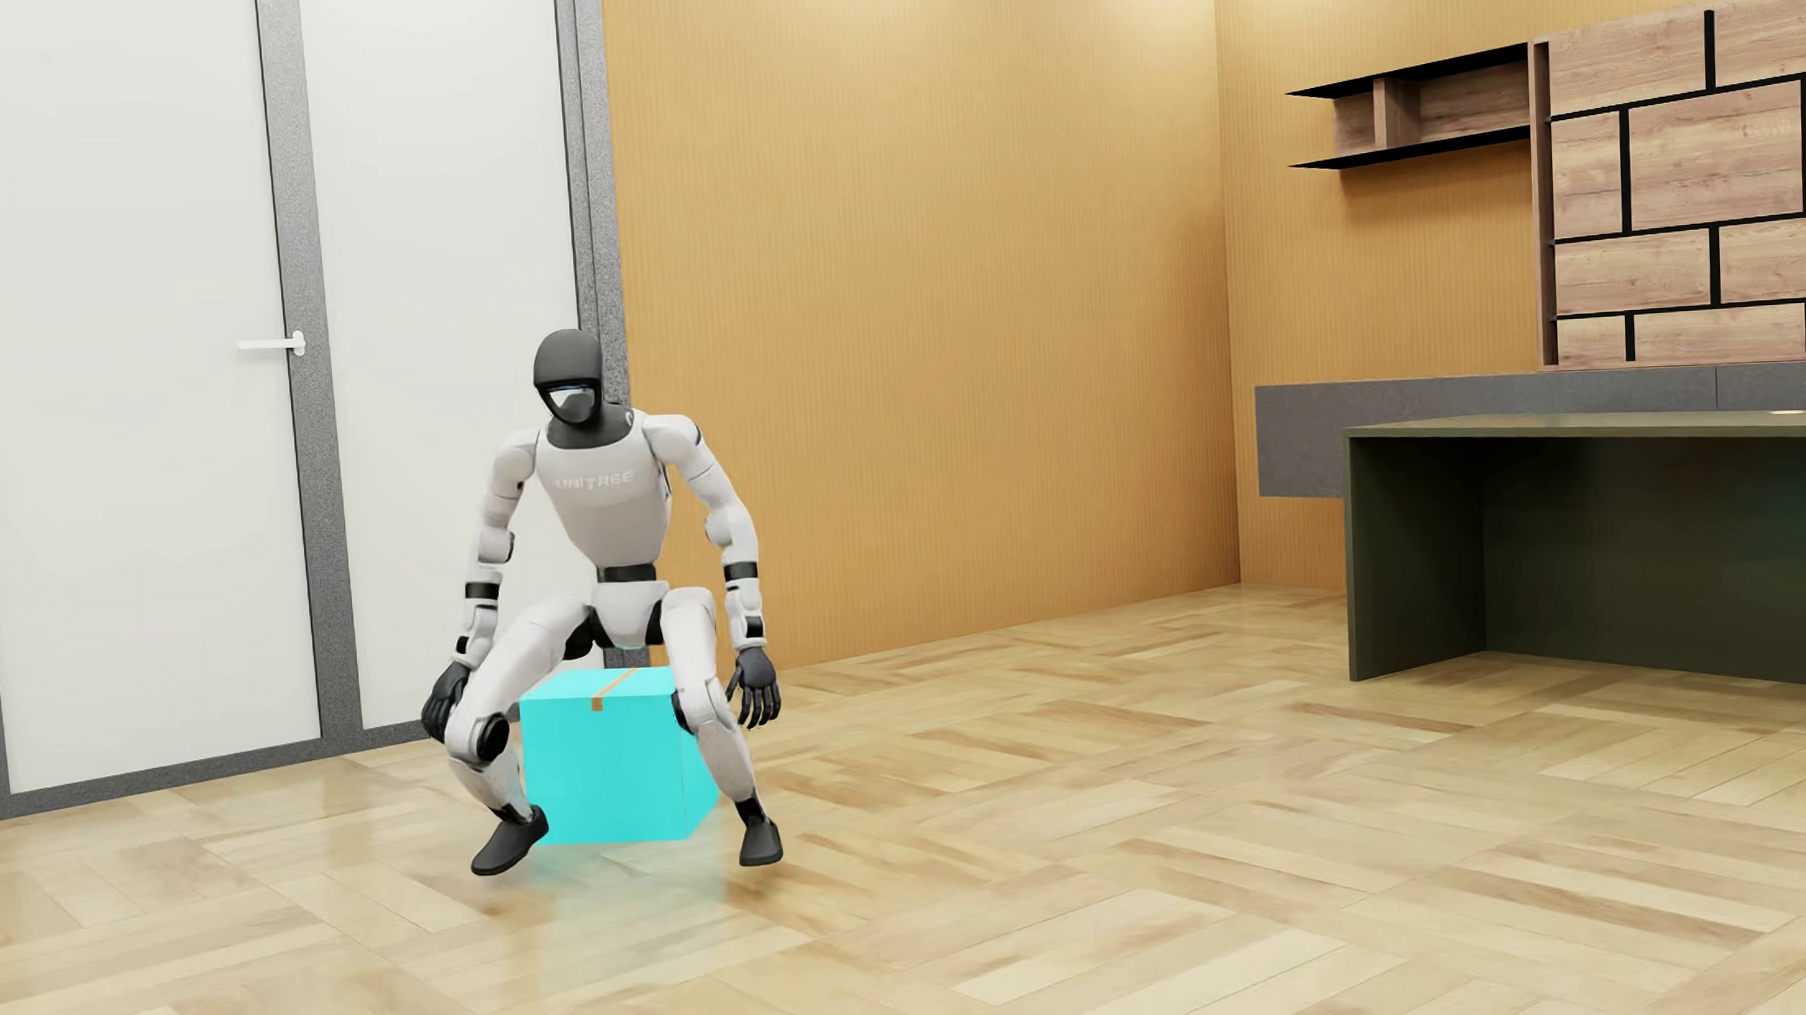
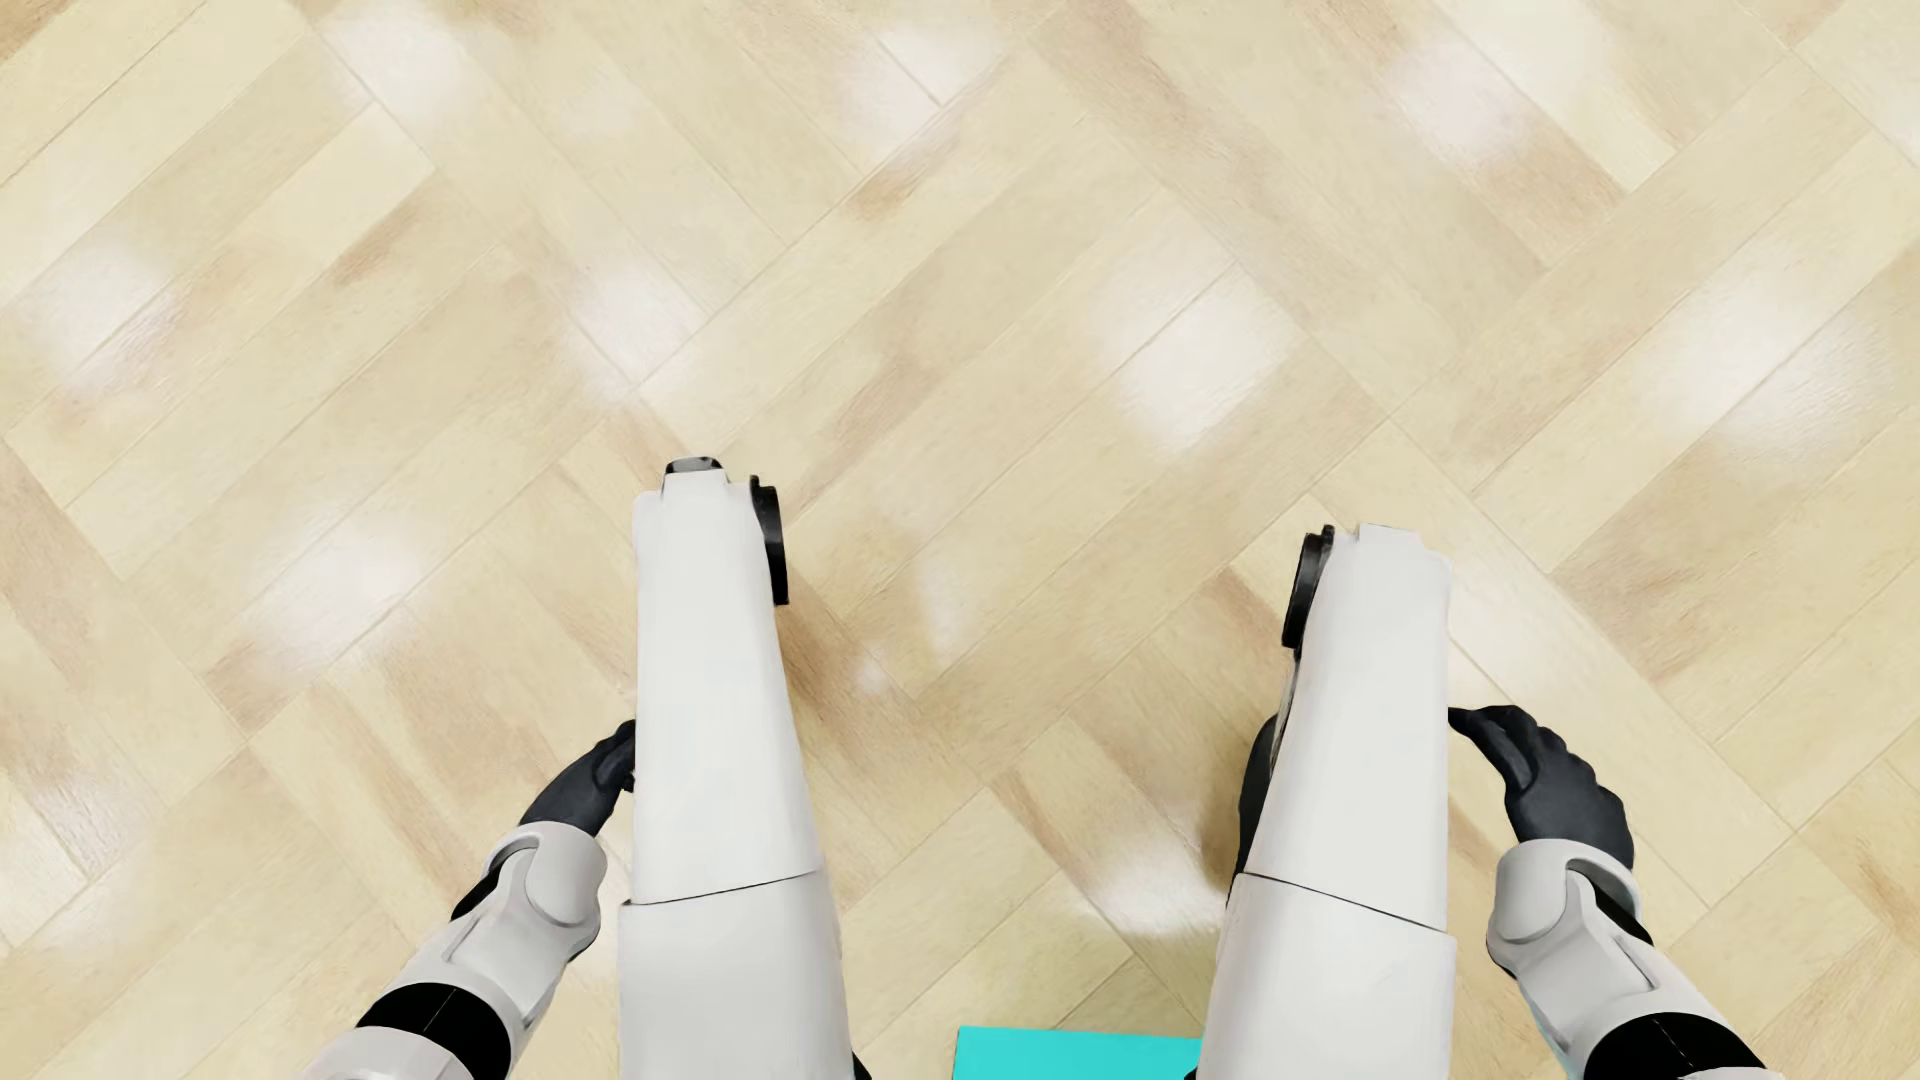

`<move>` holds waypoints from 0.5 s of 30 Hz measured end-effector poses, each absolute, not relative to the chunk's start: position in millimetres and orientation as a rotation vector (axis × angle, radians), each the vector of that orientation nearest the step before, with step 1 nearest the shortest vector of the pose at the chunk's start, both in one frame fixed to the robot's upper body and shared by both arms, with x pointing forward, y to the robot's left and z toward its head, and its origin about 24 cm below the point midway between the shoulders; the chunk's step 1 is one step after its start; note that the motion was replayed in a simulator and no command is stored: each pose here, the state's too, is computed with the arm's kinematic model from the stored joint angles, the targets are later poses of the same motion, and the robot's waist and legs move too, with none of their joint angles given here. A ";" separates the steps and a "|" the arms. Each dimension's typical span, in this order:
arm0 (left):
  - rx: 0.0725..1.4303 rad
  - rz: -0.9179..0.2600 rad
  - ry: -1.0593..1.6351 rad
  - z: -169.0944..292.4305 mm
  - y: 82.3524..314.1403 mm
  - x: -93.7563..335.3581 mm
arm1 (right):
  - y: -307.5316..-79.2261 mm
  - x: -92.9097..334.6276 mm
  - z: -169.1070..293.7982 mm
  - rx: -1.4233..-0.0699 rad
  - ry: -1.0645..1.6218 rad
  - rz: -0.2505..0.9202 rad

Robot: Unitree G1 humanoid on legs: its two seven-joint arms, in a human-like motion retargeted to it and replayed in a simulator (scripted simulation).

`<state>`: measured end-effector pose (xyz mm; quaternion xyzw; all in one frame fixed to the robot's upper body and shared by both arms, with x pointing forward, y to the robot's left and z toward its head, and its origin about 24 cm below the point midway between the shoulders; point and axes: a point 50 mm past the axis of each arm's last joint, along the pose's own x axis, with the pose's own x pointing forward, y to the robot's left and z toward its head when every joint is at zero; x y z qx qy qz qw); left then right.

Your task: Rest on the teal box

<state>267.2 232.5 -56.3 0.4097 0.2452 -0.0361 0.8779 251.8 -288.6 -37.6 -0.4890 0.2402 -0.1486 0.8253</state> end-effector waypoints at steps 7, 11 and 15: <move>0.782 -0.129 0.704 -106.8 215.8 214.8 | -273.9 228.8 -77.1 -1.070 0.686 -0.187; 0.719 0.015 0.787 -113.7 222.6 206.8 | -267.9 219.2 -89.2 -1.060 0.760 -0.191; 0.812 -0.071 0.747 -111.1 219.6 208.5 | -261.9 212.1 -96.5 -1.053 0.773 -0.160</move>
